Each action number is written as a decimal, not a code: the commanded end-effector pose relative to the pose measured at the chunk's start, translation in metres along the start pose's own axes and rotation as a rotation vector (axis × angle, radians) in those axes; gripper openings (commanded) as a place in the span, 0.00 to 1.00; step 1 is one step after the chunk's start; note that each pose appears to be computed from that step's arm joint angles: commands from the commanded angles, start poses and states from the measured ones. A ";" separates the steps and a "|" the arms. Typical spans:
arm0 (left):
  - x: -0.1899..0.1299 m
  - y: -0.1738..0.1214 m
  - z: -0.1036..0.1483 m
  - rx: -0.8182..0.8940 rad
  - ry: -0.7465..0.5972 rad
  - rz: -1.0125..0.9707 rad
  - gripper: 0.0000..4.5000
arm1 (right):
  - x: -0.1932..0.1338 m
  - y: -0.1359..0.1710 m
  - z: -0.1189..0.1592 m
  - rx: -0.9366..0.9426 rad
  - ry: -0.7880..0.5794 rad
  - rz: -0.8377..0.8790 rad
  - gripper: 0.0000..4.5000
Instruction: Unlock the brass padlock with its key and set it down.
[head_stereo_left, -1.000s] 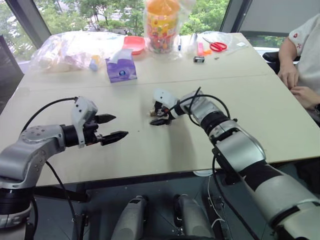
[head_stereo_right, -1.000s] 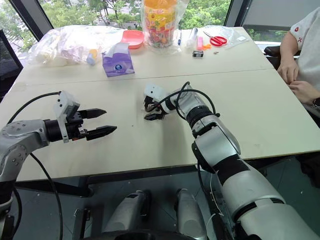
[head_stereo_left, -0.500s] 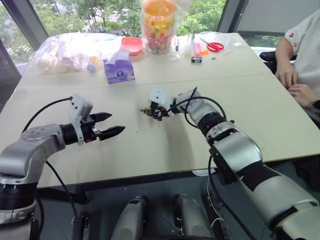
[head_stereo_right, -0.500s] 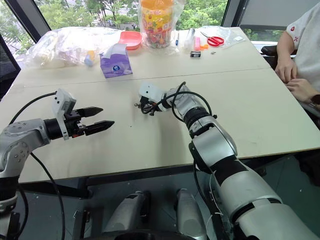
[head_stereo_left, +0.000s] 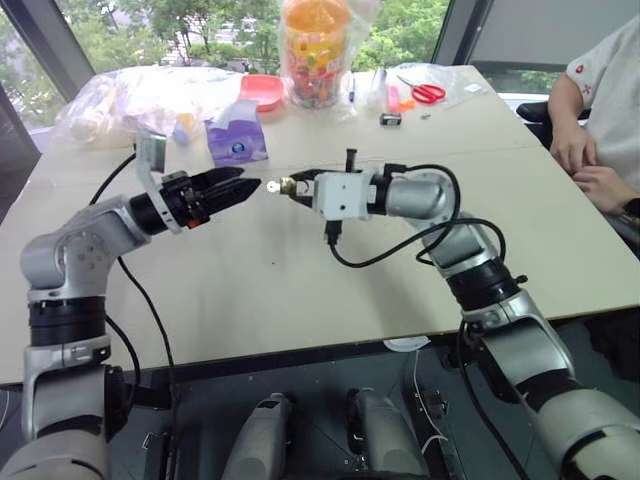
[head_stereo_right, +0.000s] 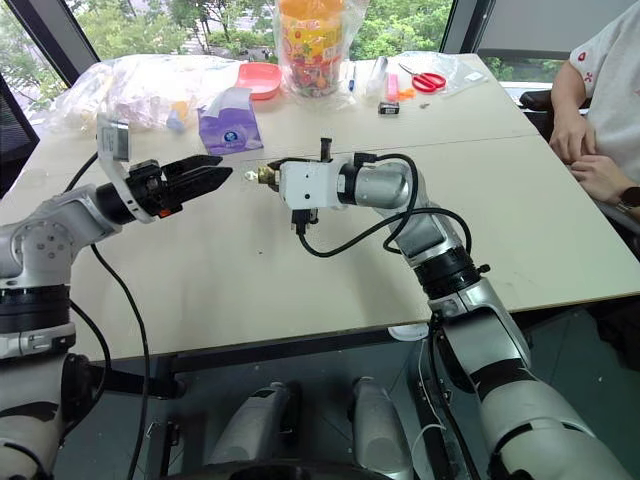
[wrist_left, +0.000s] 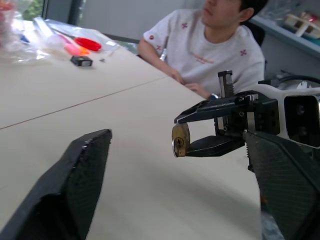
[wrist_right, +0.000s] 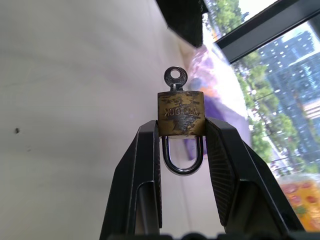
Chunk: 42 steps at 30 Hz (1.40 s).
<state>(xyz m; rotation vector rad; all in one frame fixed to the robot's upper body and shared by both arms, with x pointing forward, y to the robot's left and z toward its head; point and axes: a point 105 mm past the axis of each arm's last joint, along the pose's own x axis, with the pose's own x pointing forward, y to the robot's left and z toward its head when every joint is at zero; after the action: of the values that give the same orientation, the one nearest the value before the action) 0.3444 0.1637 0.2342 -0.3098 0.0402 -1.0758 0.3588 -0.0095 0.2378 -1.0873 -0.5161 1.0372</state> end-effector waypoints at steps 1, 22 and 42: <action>0.005 -0.003 0.007 0.028 -0.001 -0.047 0.56 | -0.003 -0.015 0.017 -0.075 -0.018 -0.056 0.15; 0.017 -0.002 0.003 0.049 0.045 -0.110 0.01 | -0.003 -0.013 0.026 -0.072 -0.022 -0.053 0.15; 0.024 -0.007 -0.011 0.460 0.223 -0.108 0.01 | 0.000 -0.018 0.024 0.000 -0.029 -0.053 0.15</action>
<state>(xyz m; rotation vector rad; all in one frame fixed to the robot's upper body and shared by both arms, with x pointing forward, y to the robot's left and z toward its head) 0.3527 0.1464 0.2329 0.1465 -0.0217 -1.1454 0.3552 -0.0046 0.2325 -1.0850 -0.4477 1.0405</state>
